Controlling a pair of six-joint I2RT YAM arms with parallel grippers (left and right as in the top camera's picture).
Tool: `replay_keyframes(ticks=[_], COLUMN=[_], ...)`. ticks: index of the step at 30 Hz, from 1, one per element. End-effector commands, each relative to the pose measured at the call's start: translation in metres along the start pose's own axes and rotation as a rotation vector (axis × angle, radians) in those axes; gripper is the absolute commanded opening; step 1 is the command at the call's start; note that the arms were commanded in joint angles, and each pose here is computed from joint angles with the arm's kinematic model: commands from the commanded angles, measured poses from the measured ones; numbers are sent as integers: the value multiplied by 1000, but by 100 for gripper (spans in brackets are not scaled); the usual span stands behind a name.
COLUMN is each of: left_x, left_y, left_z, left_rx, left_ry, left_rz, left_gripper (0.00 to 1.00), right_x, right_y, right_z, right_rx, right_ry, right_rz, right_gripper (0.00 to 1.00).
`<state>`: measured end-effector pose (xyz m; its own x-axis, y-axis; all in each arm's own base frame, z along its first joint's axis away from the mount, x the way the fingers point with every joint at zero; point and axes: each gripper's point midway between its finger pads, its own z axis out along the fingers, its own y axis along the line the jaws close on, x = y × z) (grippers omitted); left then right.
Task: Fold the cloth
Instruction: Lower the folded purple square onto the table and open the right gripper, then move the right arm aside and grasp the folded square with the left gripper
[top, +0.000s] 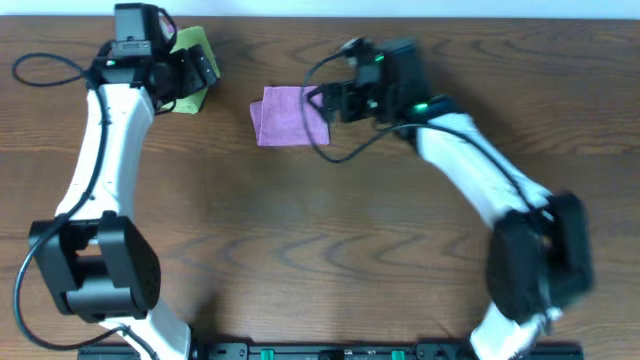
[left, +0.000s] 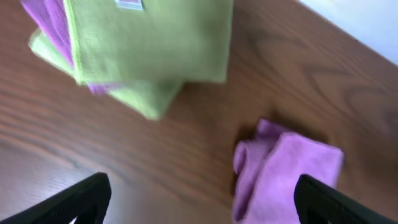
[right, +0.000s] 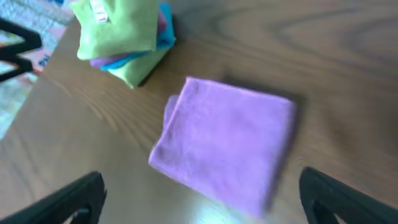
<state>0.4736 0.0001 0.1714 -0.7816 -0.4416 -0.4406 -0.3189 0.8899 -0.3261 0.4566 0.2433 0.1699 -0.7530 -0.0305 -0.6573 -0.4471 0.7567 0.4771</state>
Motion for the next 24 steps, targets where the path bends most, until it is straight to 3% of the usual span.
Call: replay_keyframes(ticks=[1,7,12,18,24], left_x=[13,70,109,138,152], left_y=[-14,-6,-11,-19,-40], left_z=[-10,15,48,75,95], left_rx=[105,134,257,306,323], left_ry=[84,269,347,343,337], left_rz=[-83,-191,-349,-442,-441], left_gripper=[95,95,95,95,95], right_x=[-22,0,32,83,113], right_y=[-4,-52,-89,-117,-126], right_z=[-61,-166,-237,-279,-277], right_rx=[29,155,191,226,239], right_ry=[-45,-9,-115,-270,-270], right_rz=[-111,-81,20,192,336], right_gripper=[99,99,99,99,99])
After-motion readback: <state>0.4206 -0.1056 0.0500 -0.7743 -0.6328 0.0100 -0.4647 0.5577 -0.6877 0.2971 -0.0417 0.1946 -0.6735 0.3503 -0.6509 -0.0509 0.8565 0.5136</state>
